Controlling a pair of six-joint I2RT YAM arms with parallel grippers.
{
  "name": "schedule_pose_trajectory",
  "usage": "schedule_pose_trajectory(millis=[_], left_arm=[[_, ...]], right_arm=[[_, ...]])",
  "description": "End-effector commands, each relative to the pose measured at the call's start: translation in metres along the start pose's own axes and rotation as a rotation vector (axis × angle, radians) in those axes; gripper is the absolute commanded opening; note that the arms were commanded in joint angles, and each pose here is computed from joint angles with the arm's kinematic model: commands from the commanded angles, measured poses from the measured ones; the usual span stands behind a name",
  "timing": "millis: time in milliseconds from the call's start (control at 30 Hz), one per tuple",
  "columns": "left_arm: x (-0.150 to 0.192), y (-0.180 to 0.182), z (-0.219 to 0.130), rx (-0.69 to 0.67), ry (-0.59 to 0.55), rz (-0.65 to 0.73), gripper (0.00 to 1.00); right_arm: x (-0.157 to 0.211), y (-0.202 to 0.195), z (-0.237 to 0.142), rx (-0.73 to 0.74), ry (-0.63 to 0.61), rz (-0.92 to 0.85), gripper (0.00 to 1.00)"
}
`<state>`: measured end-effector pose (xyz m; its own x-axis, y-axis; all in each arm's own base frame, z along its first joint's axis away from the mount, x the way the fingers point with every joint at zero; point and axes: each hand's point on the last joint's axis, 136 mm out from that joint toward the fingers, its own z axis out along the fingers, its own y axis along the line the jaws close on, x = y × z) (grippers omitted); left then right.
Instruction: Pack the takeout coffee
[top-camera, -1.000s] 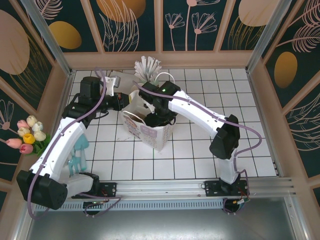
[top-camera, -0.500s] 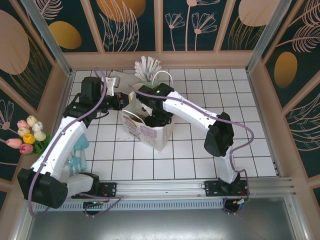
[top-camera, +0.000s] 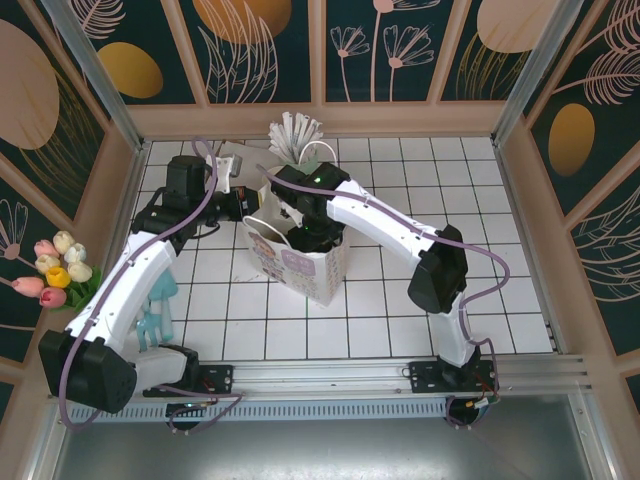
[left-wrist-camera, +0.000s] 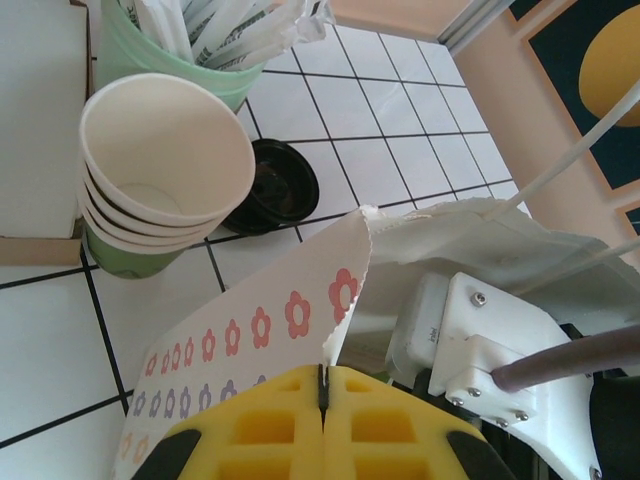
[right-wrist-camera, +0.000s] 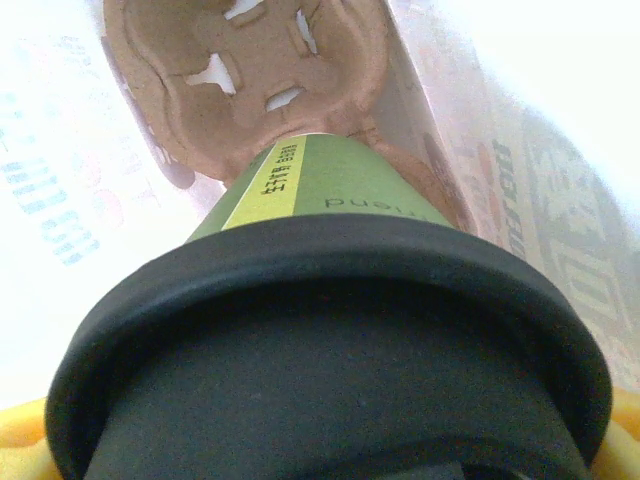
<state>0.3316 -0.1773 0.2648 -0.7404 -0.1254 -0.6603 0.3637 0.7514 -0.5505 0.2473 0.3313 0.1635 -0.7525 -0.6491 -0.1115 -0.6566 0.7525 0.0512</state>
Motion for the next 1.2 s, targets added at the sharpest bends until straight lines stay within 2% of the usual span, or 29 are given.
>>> schedule_pose_trajectory(millis=[0, 433, 567, 1167], left_arm=[[-0.002, 0.002, 0.003, 0.000, -0.017, -0.003, 0.00], [-0.011, 0.006, -0.003, -0.044, -0.062, 0.010, 0.00], [-0.012, 0.004, -0.003, -0.037, -0.061, 0.021, 0.00], [-0.012, 0.008, -0.005, -0.064, -0.069, 0.027, 0.00]], right_arm=[[-0.003, 0.002, -0.008, 0.000, -0.016, 0.009, 0.53], [0.000, 0.003, -0.006, 0.000, -0.007, 0.075, 0.52], [0.006, -0.001, 0.002, 0.016, 0.021, 0.075, 0.52], [-0.003, 0.002, 0.004, 0.005, 0.013, 0.070, 0.52]])
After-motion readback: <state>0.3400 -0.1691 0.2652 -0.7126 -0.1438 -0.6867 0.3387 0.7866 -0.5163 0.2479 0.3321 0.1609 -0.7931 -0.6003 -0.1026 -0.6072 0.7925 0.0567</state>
